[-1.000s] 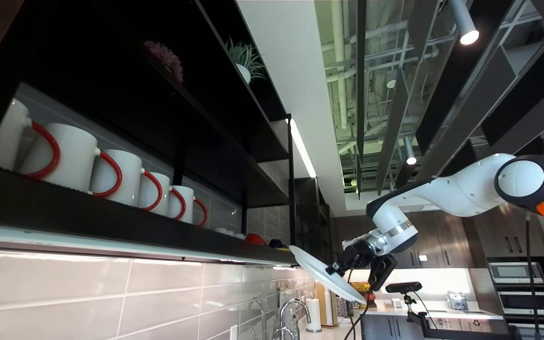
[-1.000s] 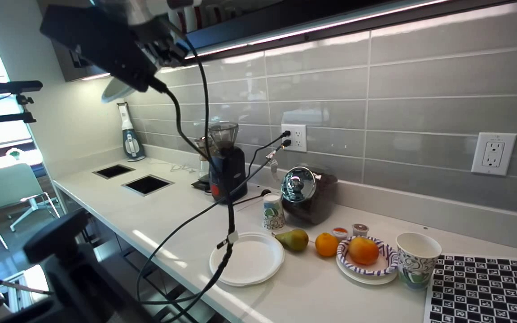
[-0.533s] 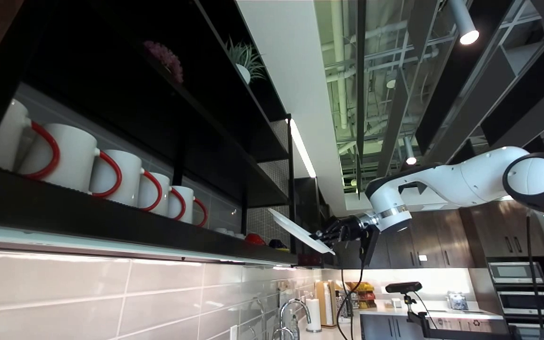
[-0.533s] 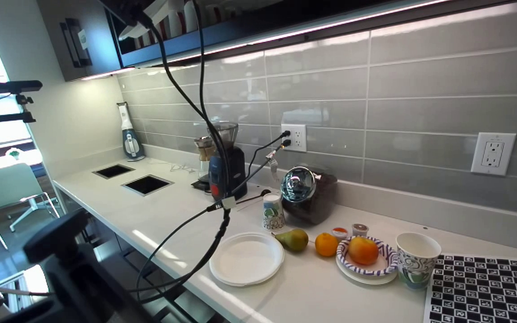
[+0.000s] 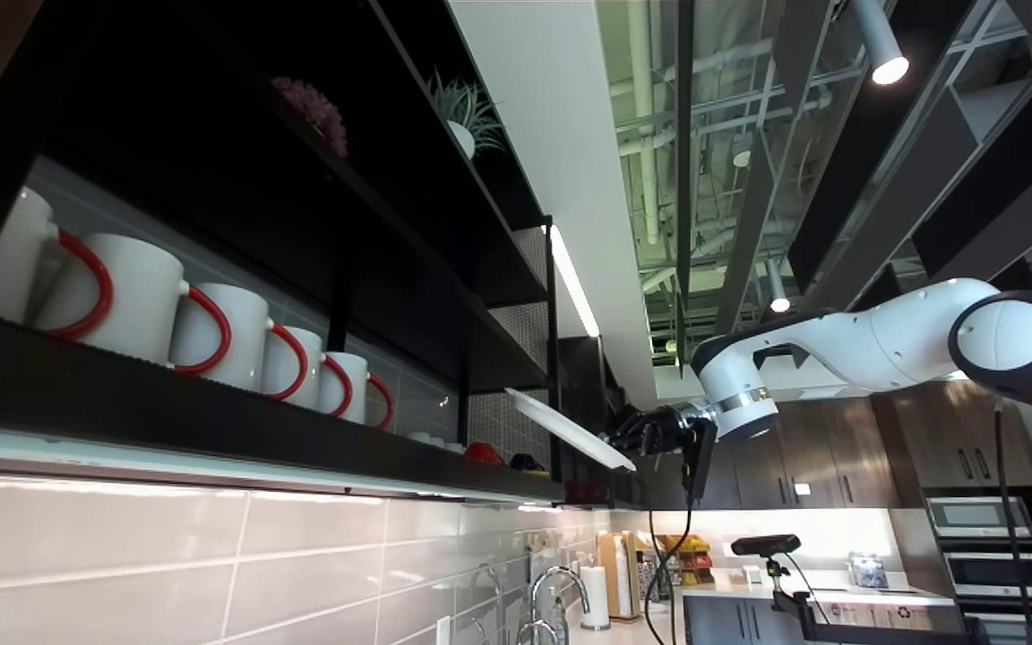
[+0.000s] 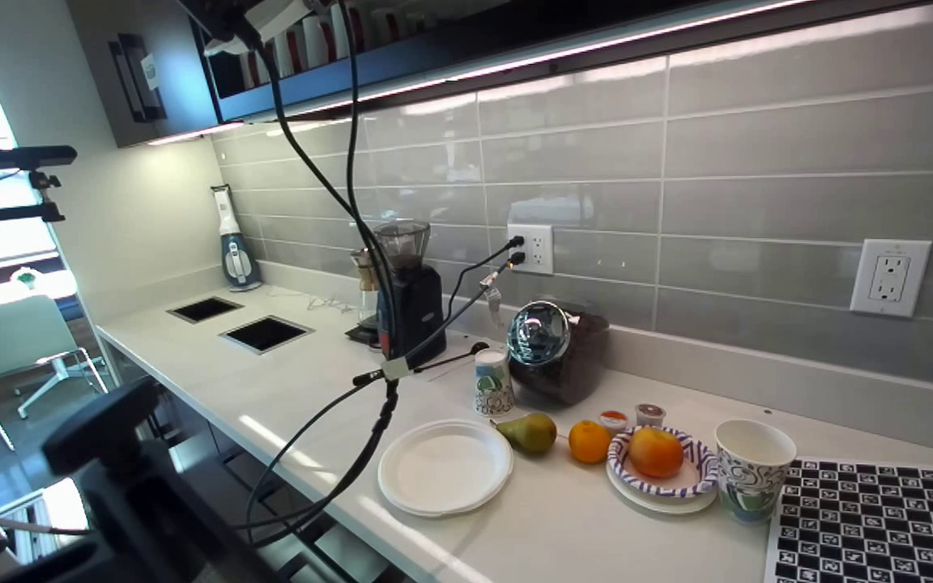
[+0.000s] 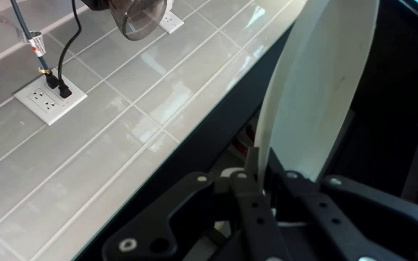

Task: Put the plates on the shelf on the counter, then pick up one plate and put it on the shelf

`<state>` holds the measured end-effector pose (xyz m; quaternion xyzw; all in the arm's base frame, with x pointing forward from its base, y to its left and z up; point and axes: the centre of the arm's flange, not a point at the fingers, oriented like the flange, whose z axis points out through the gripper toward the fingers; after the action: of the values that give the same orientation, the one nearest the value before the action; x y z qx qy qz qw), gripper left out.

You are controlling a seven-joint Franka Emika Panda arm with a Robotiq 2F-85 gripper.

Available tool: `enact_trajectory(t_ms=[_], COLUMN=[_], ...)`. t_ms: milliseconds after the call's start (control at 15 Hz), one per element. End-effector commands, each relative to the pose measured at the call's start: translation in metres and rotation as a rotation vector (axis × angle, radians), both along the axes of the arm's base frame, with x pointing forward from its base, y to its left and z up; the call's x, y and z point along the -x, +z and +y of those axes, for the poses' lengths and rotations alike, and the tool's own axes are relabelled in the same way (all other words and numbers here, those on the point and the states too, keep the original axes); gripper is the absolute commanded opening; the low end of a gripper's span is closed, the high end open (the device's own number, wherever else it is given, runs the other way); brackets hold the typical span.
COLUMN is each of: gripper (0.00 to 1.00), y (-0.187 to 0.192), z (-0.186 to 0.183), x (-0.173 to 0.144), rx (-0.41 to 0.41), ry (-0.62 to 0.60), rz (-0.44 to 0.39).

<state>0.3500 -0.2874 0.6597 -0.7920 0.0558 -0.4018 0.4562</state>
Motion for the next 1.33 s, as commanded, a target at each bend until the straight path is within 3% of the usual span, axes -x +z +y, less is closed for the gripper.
enact_trajectory(t_ms=[0, 267, 600, 867, 1267], gripper=[0.01, 0.01, 0.01, 0.01, 0.01], y=[0.037, 0.064, 0.077, 0.078, 0.071], z=[0.002, 0.01, 0.02, 0.023, 0.029], x=[-0.023, -0.057, -0.104, -0.131, -0.154], rx=[-0.154, -0.203, -0.224, -0.248, -0.217], ry=[-0.129, -0.301, -0.473, -0.542, -0.593], rz=[0.012, 0.006, 0.086, 0.171, 0.305])
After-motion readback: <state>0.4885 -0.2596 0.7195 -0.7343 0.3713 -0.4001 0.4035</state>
